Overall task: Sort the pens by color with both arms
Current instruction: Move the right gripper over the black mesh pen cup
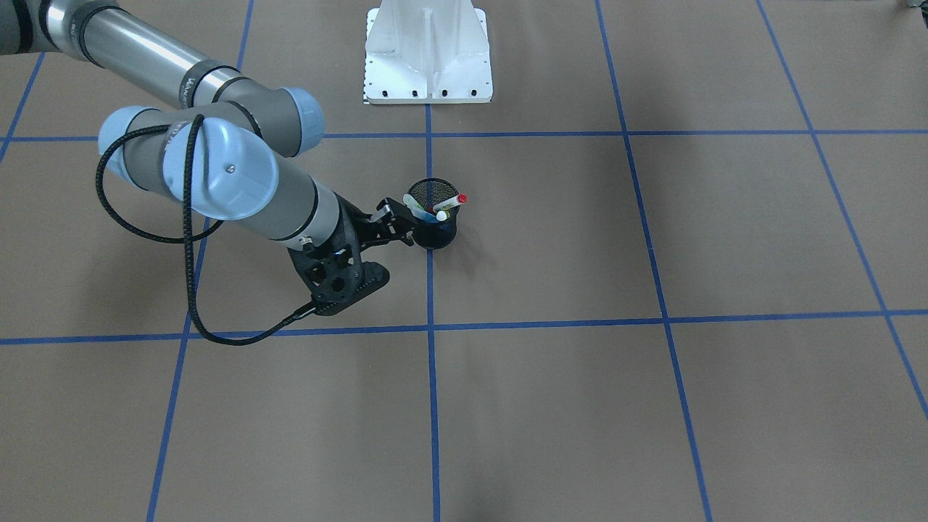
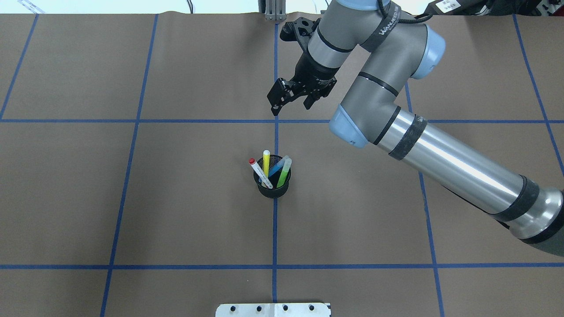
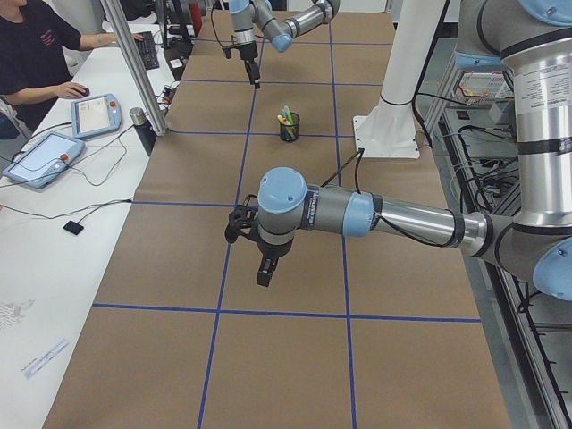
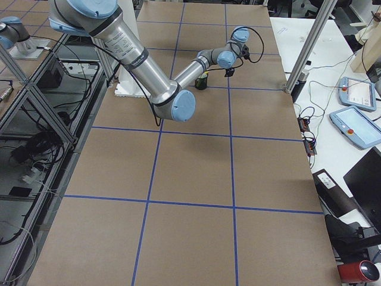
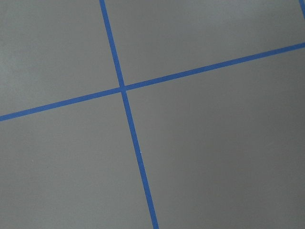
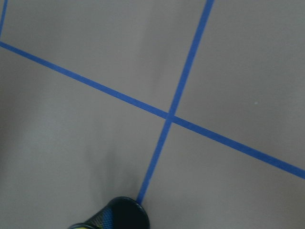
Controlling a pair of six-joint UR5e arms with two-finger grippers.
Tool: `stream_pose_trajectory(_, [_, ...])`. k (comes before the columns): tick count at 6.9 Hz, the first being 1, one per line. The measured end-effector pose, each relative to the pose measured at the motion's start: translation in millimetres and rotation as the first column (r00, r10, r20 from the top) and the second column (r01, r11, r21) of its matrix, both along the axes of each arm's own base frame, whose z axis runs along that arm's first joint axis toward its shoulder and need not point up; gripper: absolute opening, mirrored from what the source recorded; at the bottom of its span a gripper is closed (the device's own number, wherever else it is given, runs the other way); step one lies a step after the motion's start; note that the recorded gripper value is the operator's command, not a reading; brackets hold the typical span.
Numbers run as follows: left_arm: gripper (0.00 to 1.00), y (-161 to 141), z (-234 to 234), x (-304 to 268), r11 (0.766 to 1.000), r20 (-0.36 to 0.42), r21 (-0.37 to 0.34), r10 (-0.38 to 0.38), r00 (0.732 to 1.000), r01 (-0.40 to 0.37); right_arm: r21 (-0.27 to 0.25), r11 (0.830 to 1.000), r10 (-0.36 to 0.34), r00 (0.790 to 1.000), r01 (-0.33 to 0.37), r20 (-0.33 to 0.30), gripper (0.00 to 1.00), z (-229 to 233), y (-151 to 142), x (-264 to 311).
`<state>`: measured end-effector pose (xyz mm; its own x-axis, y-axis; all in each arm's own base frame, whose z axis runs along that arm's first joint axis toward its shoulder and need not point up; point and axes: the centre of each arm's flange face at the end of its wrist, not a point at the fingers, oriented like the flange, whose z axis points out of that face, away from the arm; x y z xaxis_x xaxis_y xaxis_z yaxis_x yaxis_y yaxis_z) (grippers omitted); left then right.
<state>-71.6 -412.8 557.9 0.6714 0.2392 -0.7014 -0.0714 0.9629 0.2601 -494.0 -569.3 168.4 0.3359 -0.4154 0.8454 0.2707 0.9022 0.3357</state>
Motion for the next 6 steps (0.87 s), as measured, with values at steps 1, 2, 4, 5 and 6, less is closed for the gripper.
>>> stream_pose_trajectory(1, [0.99, 2, 3, 0, 1.000, -0.005, -0.006, 0.001, 1.000, -0.001, 0.031, 1.000, -0.004, 1.000, 0.004, 0.008, 0.92, -3, 6, -14])
stream_pose_trajectory(2, [0.99, 4, 6, 1, 1.000, -0.011, -0.014, 0.002, 1.000, -0.002, 0.048, 0.999, -0.015, 1.000, 0.015, 0.010, 0.89, -2, 11, -24])
stream_pose_trajectory(4, [0.99, 7, 8, 2, 1.000, -0.027, -0.021, 0.004, 1.000, -0.004, 0.072, 0.996, -0.043, 0.999, 0.043, 0.001, 0.89, 13, 22, -32])
stream_pose_trajectory(5, [0.99, 7, 8, 2, 1.000, -0.030, -0.022, 0.004, 1.000, -0.004, 0.074, 0.996, -0.054, 0.999, 0.054, -0.001, 0.89, 27, 30, -27])
stream_pose_trajectory(6, [0.99, 7, 8, 2, 1.000, -0.032, -0.021, 0.004, 0.999, -0.004, 0.076, 0.995, -0.061, 0.998, 0.060, 0.004, 0.89, 34, 37, -20])
